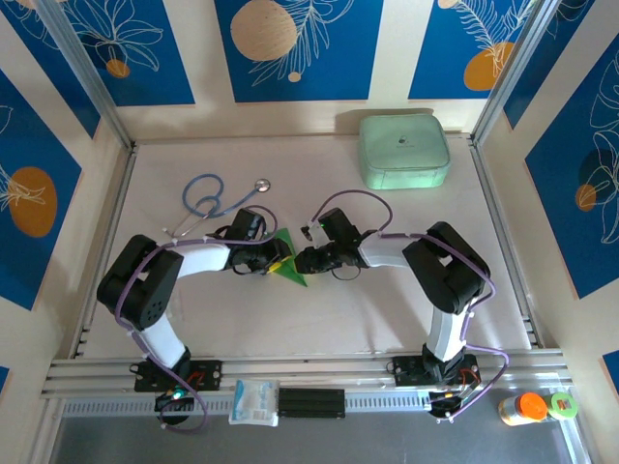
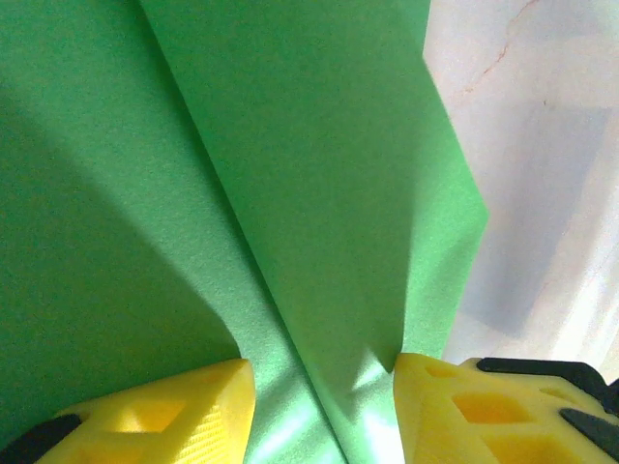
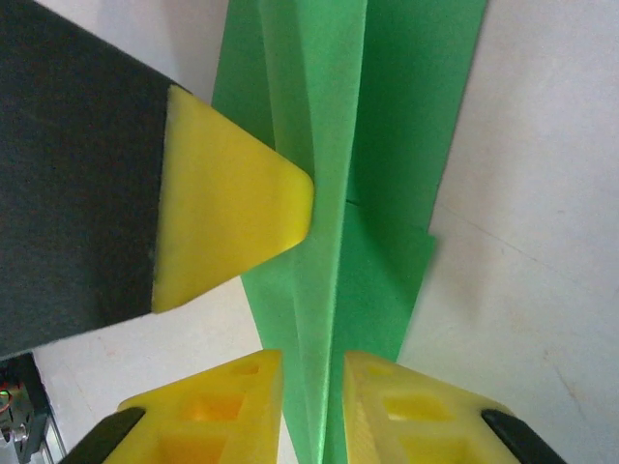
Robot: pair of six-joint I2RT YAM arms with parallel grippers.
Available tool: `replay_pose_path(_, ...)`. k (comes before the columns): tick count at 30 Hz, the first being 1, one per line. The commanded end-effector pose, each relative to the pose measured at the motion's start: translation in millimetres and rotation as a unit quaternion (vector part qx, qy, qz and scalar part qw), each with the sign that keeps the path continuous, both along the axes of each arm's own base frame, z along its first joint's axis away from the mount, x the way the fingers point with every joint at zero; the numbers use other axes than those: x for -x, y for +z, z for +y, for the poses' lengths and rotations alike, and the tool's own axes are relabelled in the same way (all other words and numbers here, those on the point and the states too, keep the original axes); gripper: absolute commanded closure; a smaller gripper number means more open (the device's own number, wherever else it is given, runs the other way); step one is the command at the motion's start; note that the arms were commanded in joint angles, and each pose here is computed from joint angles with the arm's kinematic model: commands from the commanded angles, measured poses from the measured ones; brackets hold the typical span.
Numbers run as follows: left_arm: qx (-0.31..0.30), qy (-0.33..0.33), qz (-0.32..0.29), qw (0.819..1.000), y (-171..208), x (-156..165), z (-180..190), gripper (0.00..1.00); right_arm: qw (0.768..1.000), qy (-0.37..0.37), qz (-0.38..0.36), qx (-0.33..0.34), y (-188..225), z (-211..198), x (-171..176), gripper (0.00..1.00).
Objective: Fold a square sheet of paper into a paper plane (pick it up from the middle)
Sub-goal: Fourth fold the wing at the center of the table.
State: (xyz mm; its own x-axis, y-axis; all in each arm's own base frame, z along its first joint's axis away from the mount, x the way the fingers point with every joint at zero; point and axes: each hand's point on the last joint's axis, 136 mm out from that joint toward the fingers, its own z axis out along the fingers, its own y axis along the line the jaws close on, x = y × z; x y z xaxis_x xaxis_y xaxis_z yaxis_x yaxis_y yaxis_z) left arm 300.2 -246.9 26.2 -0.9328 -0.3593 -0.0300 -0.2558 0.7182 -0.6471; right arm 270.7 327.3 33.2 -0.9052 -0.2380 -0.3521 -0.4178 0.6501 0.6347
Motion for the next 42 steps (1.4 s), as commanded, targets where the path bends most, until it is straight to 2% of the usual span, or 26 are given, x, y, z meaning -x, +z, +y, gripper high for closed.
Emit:
replay_pose_path(1, -0.057, -0.005, 0.07, 0.996, -40.4, 30.3, 17.5, 0.54, 1.0, 0.019, 0.006, -0.008, 1.3, 9.2, 2.6, 0.78)
replay_pose_path(8, -0.051, -0.005, 0.07, 0.996, -39.1, 30.2, 15.6, 0.54, 1.0, 0.028, 0.003, -0.01, -1.3, 13.1, 1.5, 0.8)
replay_pose_path(20, -0.035, -0.003, 0.059, 0.998, -26.3, 25.0, 10.1, 0.54, 0.999, 0.039, 0.004, -0.022, -2.9, 11.9, 3.7, 0.92)
replay_pose_path(26, -0.021, -0.005, 0.042, 0.999, -9.5, 17.4, 4.8, 0.54, 0.999, 0.038, 0.006, -0.031, -1.8, 10.3, 3.5, 0.95)
replay_pose_path(33, 0.004, -0.009, -0.006, 1.0, 23.2, 0.6, 0.2, 0.49, 0.998, 0.031, 0.02, -0.047, -1.9, 5.6, 2.5, 0.96)
replay_pose_path(42, -0.002, 0.002, -0.012, 1.0, 15.9, 0.5, 11.1, 0.48, 0.998, 0.027, 0.028, -0.052, -4.2, 2.8, 2.8, 0.96)
